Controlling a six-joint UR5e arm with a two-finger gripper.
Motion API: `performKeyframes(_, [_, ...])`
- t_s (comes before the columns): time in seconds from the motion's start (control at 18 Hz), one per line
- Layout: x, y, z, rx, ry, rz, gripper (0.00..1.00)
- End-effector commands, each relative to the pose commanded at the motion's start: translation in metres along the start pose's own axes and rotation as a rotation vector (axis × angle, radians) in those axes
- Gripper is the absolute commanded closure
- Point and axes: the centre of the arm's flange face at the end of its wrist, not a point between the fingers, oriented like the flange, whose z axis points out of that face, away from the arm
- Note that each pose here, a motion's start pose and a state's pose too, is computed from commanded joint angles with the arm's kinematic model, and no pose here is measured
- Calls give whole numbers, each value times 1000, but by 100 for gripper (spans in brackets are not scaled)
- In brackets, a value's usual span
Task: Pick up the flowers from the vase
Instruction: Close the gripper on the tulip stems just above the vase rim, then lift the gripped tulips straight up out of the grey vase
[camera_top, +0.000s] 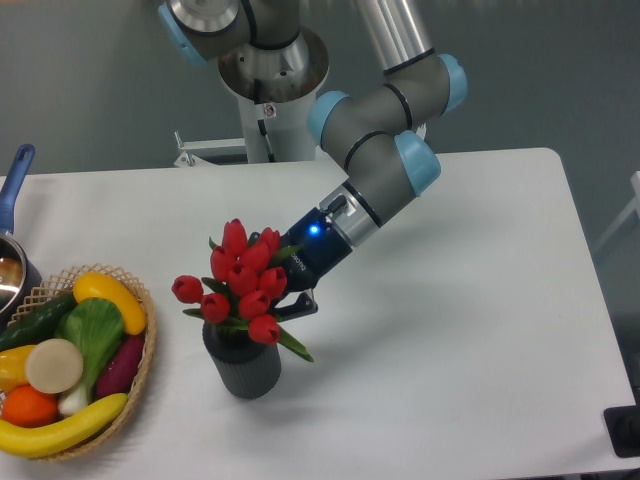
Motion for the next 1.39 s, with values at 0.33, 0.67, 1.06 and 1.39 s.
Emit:
performKeyframes(0.33, [0, -21, -20, -1, -37, -16, 68])
performKeyframes(0.67, [3, -45, -35, -16, -70, -40, 67])
performKeyframes(1.06, [4, -60, -51, -13, -101, -36, 67])
performKeyframes(1.39, [9, -83, -65, -6, -128, -65, 67])
